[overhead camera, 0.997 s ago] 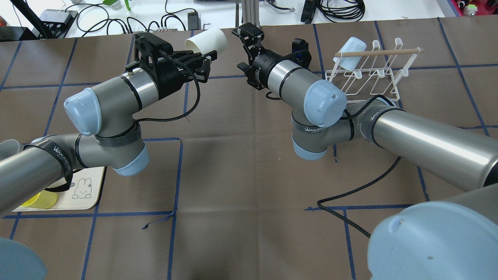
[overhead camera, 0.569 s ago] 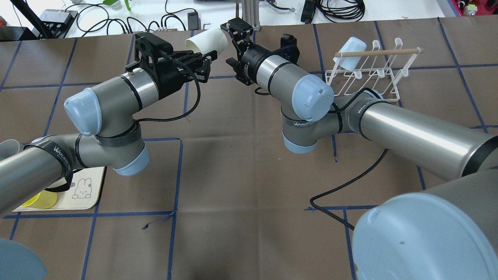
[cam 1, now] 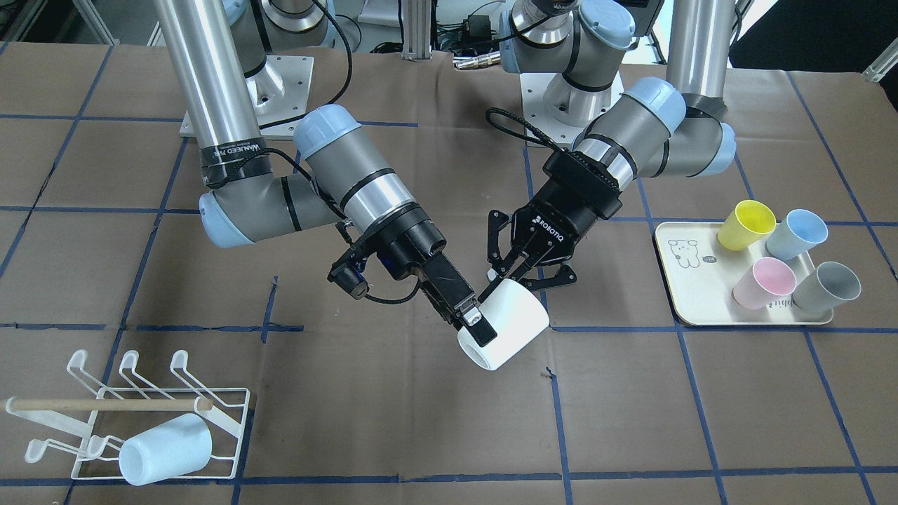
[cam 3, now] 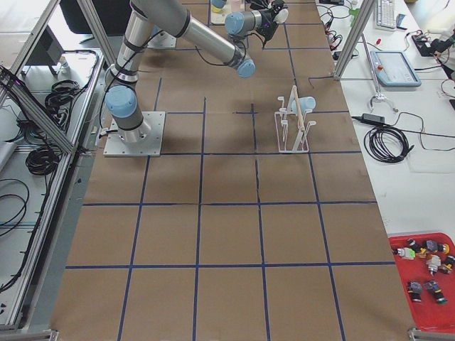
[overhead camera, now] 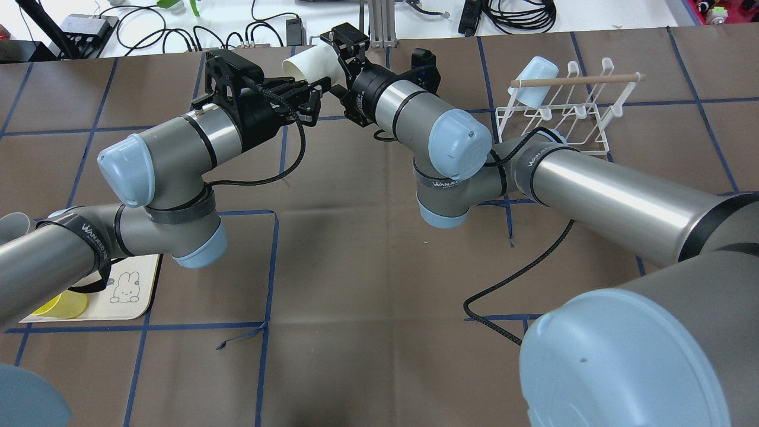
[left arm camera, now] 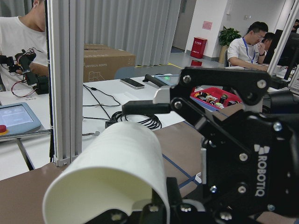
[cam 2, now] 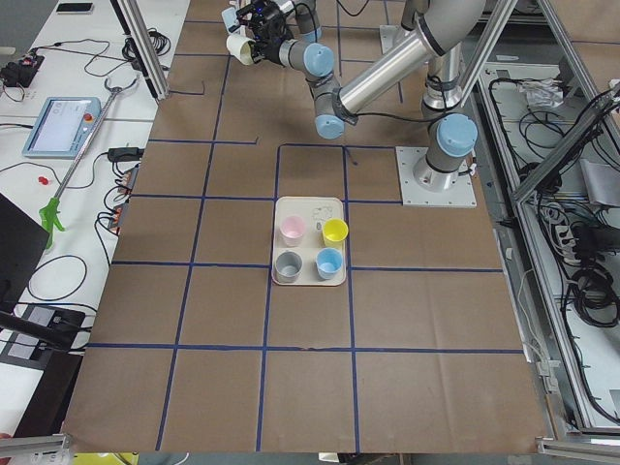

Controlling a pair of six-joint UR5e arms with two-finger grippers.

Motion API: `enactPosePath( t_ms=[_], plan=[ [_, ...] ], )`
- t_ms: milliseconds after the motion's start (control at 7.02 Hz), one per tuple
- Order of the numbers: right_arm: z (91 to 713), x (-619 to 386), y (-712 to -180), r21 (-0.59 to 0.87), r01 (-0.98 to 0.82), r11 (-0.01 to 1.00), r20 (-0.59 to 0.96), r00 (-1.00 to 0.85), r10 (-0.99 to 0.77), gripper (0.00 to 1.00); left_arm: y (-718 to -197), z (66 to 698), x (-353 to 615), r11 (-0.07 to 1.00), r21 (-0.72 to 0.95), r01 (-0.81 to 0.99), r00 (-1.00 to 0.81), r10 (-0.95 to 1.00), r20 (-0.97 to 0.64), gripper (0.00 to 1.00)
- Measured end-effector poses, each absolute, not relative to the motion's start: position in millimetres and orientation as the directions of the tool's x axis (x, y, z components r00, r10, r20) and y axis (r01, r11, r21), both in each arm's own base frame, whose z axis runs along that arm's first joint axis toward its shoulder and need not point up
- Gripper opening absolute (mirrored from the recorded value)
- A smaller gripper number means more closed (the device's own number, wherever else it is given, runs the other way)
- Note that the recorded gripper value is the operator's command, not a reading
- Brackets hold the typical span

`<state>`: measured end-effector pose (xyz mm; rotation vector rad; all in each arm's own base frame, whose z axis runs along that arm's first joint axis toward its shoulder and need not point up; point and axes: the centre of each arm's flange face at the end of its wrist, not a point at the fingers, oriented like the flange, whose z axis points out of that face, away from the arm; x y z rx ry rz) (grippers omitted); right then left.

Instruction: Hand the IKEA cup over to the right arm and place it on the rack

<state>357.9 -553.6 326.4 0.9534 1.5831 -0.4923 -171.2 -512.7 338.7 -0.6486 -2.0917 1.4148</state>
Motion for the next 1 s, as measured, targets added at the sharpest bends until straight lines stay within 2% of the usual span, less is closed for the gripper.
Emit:
enactPosePath(
  t_ms=[285, 427, 569, 712, 997],
  plan=[
    [325.2, 361.5, -558.0, 0.185, 0.791, 0.584, -0.951, -0.004, 0.308, 1.00, -512.6, 338.4, -171.4, 0.337, -0.937, 0.096, -0.748, 0.645, 0.156, 0.01],
    [321.6, 363.3, -558.8, 0.186, 0.789, 0.585, -0.950, -0.007, 0.312, 0.92, -512.5, 338.1, -171.3, 0.338, -0.936, 0.096, -0.749, 0.644, 0.155, 0.01],
    [319.6, 364.0, -559.1, 0.187, 0.789, 0.585, -0.949, -0.009, 0.315, 0.72, -512.5, 337.8, -171.3, 0.339, -0.936, 0.096, -0.750, 0.643, 0.155, 0.01],
    [319.3, 364.1, -559.4, 0.186, 0.789, 0.585, -0.949, -0.010, 0.315, 0.58, -512.4, 338.0, -171.2, 0.338, -0.936, 0.097, -0.751, 0.642, 0.155, 0.01],
    [320.7, 364.3, -560.0, 0.178, 0.786, 0.592, -0.952, -0.015, 0.307, 0.39, -512.2, 338.2, -171.1, 0.338, -0.936, 0.097, -0.752, 0.641, 0.154, 0.04]
  ],
)
